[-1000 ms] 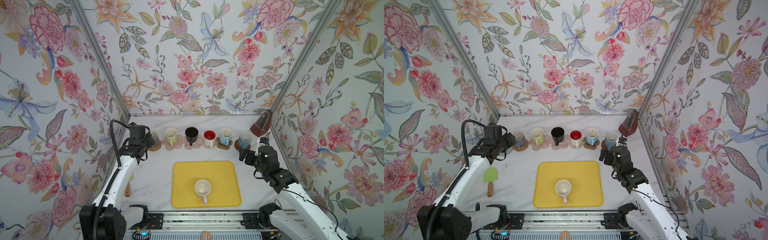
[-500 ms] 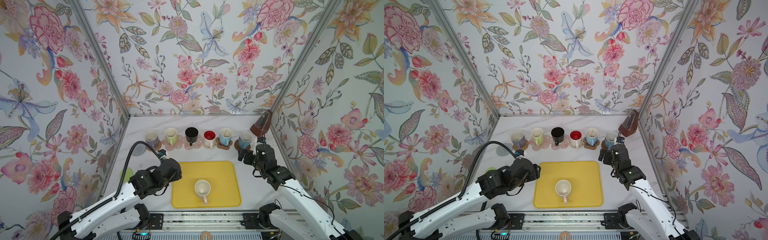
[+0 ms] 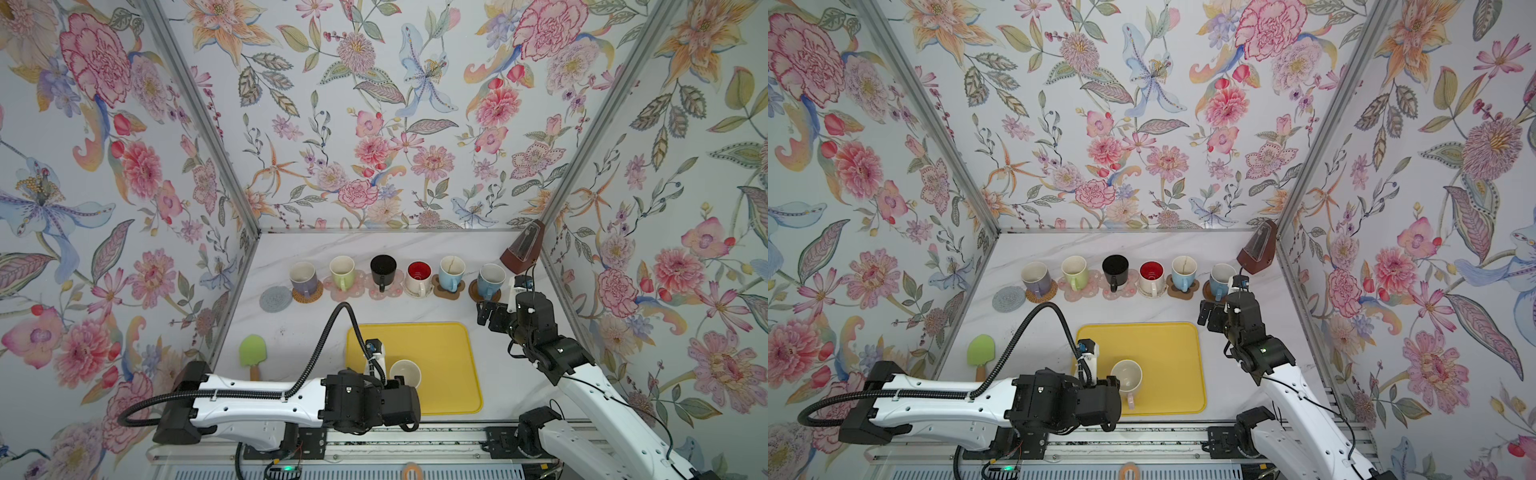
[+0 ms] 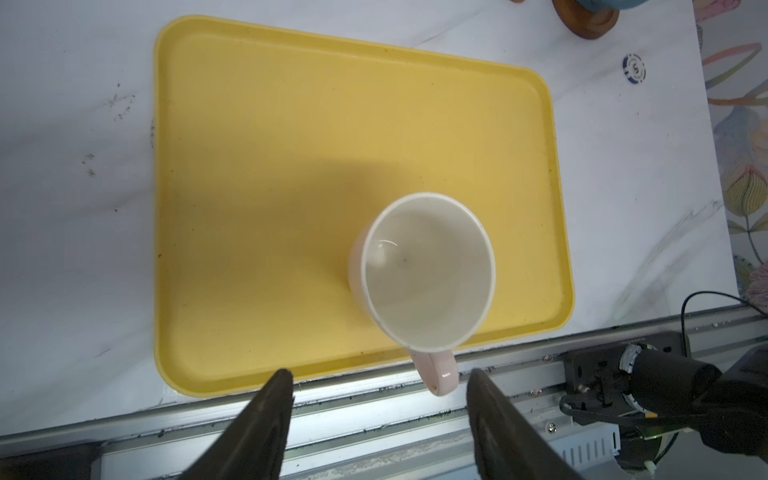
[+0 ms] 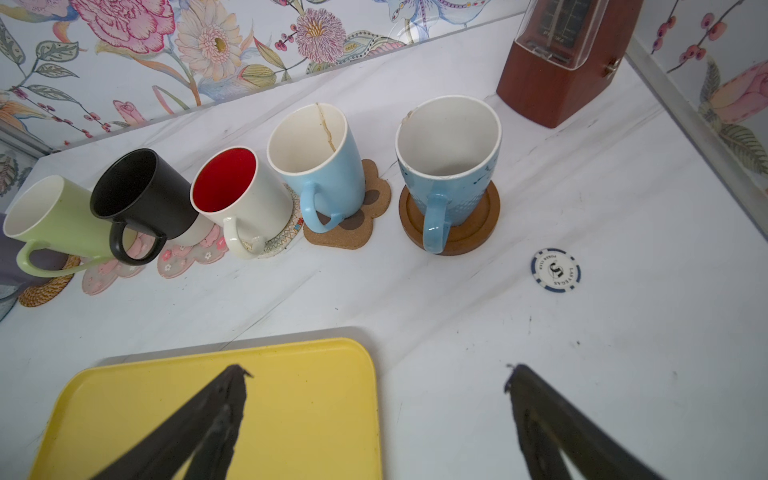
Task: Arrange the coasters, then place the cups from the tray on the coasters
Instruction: 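Lower the left gripper into the pink mug and grip it from inside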
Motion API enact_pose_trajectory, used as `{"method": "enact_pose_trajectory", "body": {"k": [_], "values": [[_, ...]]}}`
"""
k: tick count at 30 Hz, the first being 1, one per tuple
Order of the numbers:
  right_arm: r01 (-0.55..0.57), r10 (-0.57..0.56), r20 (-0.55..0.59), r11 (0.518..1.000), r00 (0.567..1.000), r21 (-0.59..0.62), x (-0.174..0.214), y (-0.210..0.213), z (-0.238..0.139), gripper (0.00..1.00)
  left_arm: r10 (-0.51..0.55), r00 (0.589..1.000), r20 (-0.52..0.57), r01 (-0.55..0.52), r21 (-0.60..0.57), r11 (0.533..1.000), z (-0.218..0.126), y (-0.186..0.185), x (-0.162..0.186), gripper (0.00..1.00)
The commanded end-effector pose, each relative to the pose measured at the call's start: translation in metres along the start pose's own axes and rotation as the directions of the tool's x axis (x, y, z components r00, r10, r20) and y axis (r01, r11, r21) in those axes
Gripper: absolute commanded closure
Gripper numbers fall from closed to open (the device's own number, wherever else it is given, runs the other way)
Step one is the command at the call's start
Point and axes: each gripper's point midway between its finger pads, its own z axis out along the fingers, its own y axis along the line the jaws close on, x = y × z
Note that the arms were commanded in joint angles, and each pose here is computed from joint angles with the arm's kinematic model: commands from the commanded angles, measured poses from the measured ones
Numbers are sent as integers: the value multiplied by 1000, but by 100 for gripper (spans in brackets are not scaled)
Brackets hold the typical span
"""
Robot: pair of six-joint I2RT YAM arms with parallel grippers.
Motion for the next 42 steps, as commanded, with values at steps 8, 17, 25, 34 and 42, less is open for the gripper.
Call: {"method": "enact_pose_trajectory", "body": {"k": [8,17,25,34,42], "values": [[46,-49,-30,996,998,-72,11,10,10,1,19,998,-53,-24,-89,996,15,-18,34,31],[39,-41,-17,993,999,-111,14,15,5,1,28,996,-86,-37,-104,994,35,-24,47,33],[35,-37,-13,993,999,-116,17,13,3,1,43,990,-135,-59,-122,991,59,-25,50,38],[34,-36,-14,993,999,-112,17,12,4,1,42,984,-171,-72,-173,982,79,-10,51,46],[33,-36,-21,993,999,-112,18,12,6,1,30,986,-166,-64,-204,977,91,2,40,53]]}}
